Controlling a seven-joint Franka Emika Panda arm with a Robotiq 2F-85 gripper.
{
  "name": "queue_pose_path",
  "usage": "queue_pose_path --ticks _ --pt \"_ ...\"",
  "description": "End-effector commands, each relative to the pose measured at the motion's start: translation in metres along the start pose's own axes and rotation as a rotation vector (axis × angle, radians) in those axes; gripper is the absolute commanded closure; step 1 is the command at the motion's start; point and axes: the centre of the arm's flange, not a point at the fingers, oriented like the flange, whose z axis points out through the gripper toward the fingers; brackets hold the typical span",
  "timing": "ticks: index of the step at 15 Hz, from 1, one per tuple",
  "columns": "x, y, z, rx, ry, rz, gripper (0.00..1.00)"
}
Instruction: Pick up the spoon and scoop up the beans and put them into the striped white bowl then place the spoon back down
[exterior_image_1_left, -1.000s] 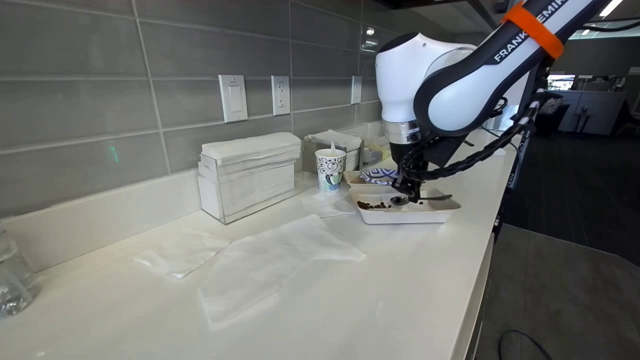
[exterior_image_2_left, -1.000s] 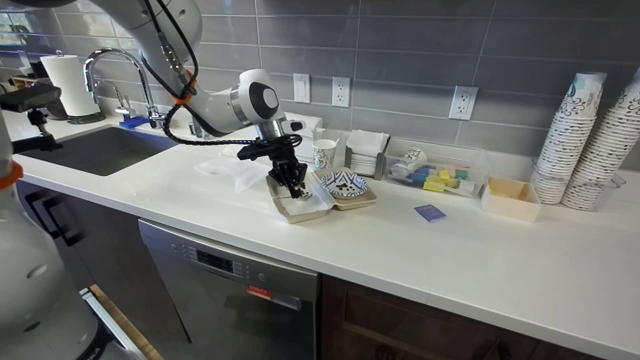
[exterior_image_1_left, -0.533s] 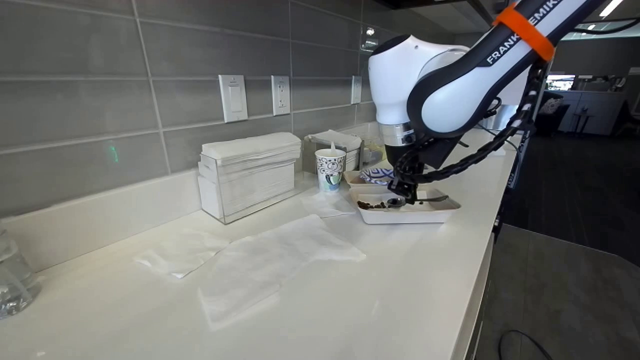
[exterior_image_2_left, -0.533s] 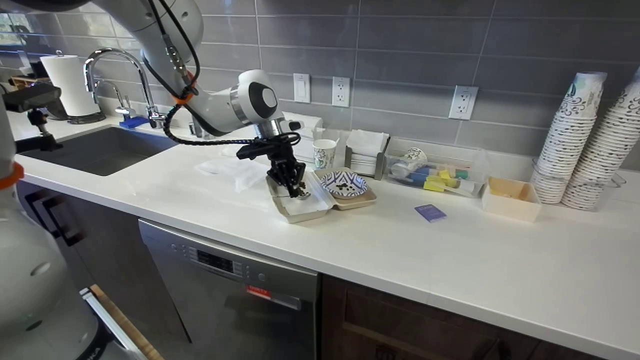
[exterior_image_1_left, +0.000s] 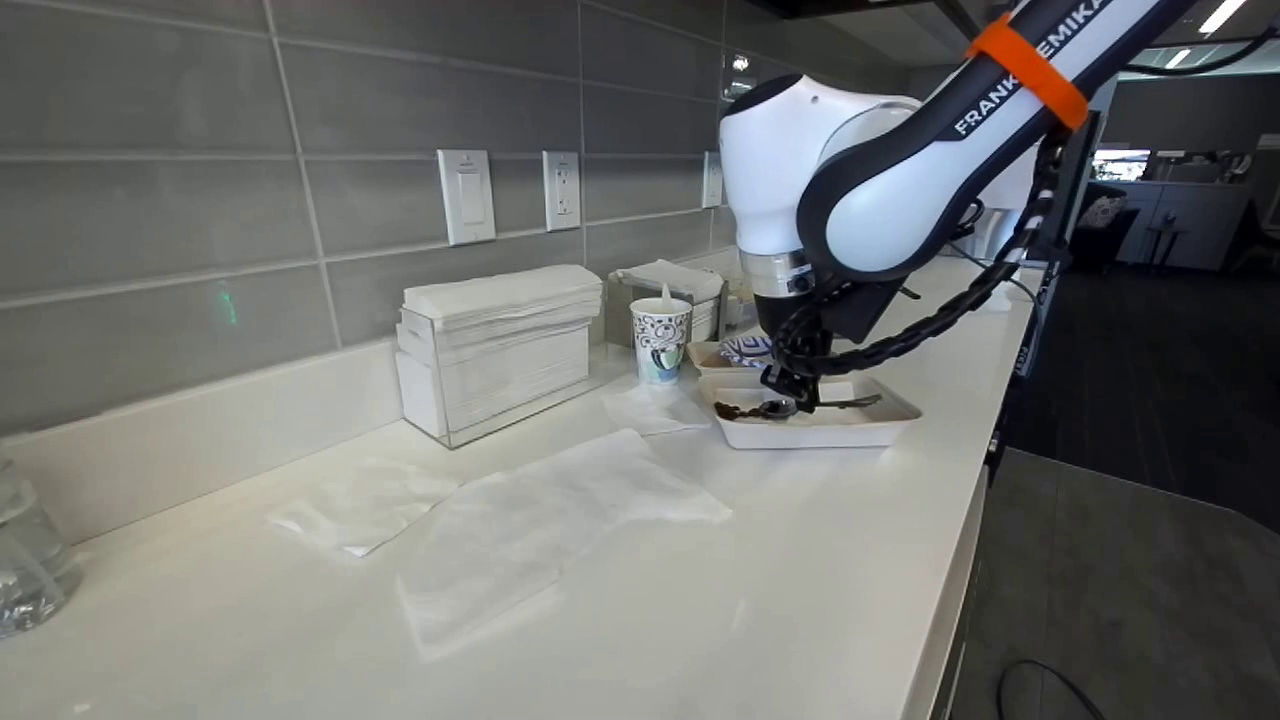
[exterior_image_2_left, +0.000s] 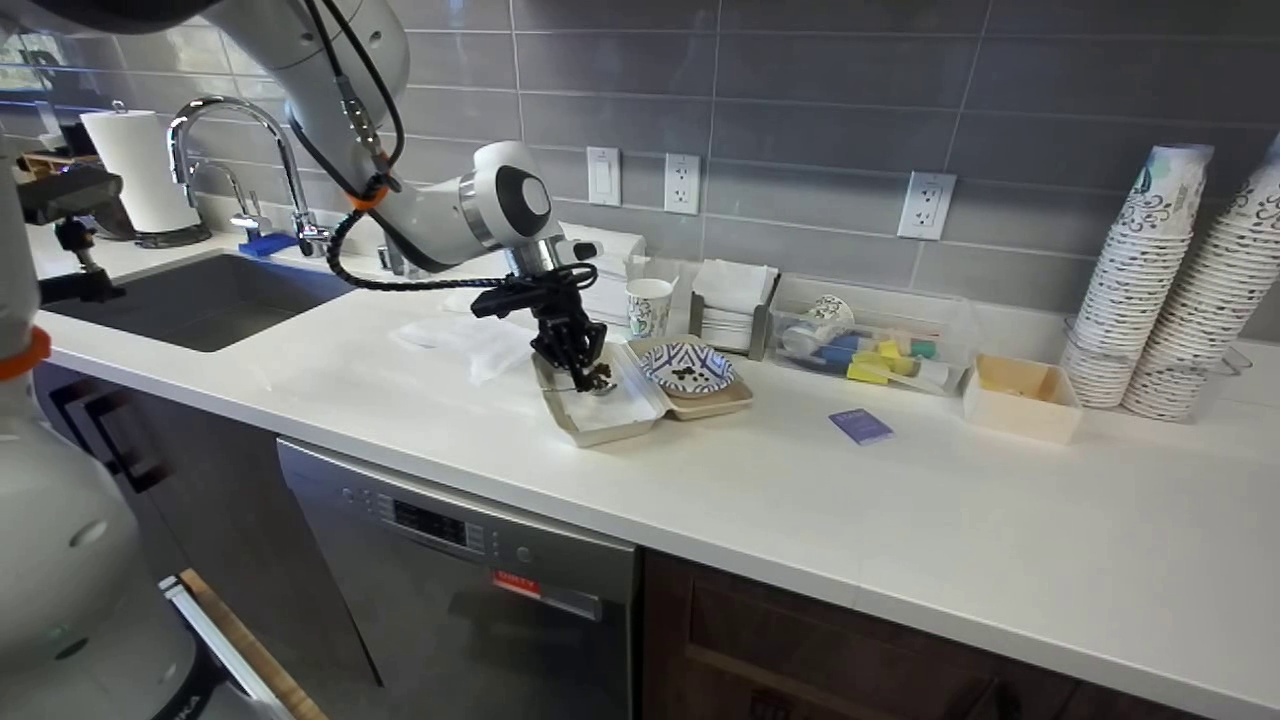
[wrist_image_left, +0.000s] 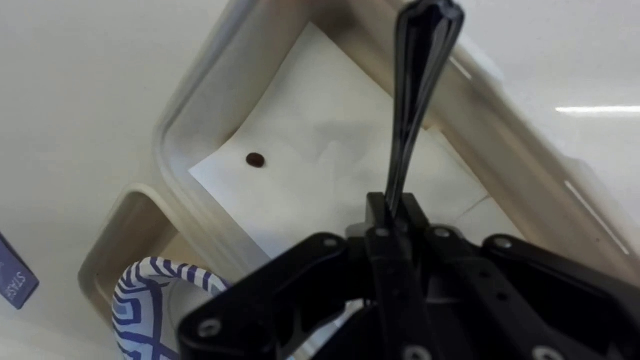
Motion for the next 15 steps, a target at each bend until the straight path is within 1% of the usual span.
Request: queue_pose_path --ticks 1,6,15 --pt "0.010 -0.004 0.003 -0.011 -0.013 0.001 0.98" --pt "0.017 -0.007 -0.002 0.009 0.009 0.005 0.98" --pt "0.026 -0.017 0.000 0.026 0.015 -0.001 0.98"
